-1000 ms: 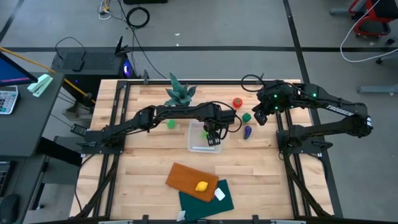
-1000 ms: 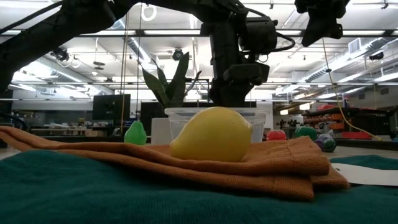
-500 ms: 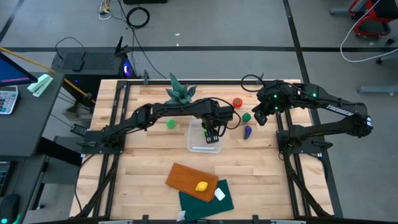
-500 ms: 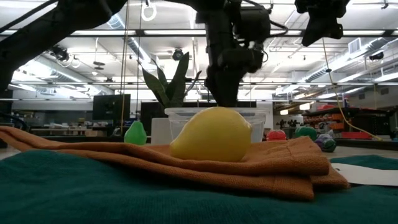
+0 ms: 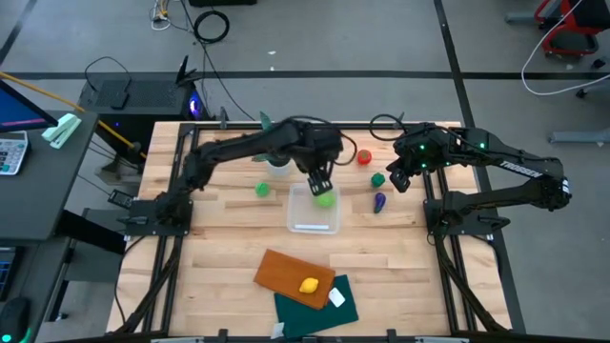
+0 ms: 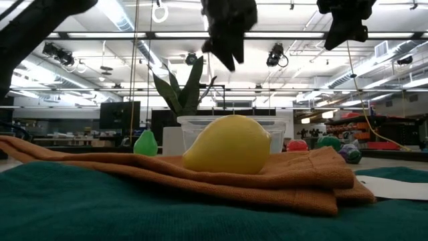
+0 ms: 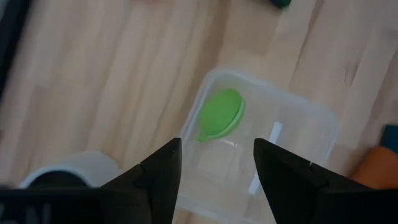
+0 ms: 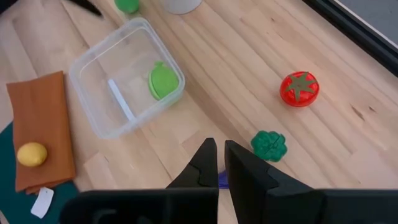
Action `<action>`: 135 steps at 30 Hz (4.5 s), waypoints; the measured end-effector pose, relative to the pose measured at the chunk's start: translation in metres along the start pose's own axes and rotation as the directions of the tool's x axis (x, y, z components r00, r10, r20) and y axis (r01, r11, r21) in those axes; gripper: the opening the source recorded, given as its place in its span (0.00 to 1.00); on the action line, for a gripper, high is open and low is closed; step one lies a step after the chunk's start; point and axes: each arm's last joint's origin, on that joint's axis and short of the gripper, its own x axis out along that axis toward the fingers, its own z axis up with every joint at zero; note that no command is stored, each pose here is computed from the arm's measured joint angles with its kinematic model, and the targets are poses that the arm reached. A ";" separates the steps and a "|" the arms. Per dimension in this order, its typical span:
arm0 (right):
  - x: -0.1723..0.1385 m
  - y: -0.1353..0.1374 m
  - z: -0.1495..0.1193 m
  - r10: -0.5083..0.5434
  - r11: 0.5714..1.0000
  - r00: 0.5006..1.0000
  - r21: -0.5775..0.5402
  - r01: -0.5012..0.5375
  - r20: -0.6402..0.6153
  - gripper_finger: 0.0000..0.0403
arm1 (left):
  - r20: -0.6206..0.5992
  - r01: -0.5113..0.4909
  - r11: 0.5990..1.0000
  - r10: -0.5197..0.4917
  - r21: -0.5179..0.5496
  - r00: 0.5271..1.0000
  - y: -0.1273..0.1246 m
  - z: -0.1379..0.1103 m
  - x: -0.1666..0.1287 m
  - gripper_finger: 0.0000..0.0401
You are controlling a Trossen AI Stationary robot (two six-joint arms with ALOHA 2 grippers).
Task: Pick and placing Produce into tupperware
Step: Put the pear into the transparent bin
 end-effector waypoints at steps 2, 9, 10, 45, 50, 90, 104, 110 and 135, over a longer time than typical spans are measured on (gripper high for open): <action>0.000 0.000 0.000 0.000 1.000 1.000 -0.004 0.000 0.000 0.00 | 0.038 -0.020 1.000 0.020 -0.014 0.999 0.001 -0.002 -0.017 0.51; 0.000 0.000 0.000 -0.001 1.000 1.000 -0.021 0.001 0.000 0.00 | 0.164 -0.026 0.997 0.039 -0.078 0.986 0.006 -0.012 -0.077 0.49; 0.000 0.000 0.000 -0.001 1.000 1.000 -0.022 0.001 0.000 0.00 | 0.182 -0.021 0.996 0.037 -0.088 0.983 0.007 -0.014 -0.085 0.49; 0.000 -0.001 0.000 -0.014 0.989 1.000 -0.150 0.015 0.006 0.00 | 0.225 0.000 0.892 0.114 -0.452 0.968 -0.040 -0.145 -0.034 0.42; 0.000 -0.001 0.001 -0.015 0.991 1.000 -0.135 0.016 0.007 0.00 | 0.198 -0.033 0.848 0.162 -0.530 0.967 -0.035 -0.179 -0.026 0.42; 0.000 -0.002 0.002 -0.016 1.000 1.000 0.020 0.015 0.018 0.00 | 0.109 -0.227 0.745 0.373 -0.627 0.922 -0.004 -0.267 0.058 0.61; 0.000 -0.002 0.002 -0.015 0.998 1.000 0.057 0.014 0.017 0.00 | 0.141 -0.248 0.740 0.420 -0.625 0.897 0.014 -0.255 0.060 0.86; 0.000 -0.002 0.002 -0.015 0.998 1.000 0.068 0.013 0.018 0.00 | 0.133 -0.224 0.721 0.402 -0.655 0.906 0.025 -0.249 0.061 0.87; 0.000 -0.002 0.002 -0.015 0.997 1.000 0.076 0.014 0.017 0.00 | 0.207 -0.085 0.753 0.286 -0.653 0.936 0.045 -0.261 0.086 0.87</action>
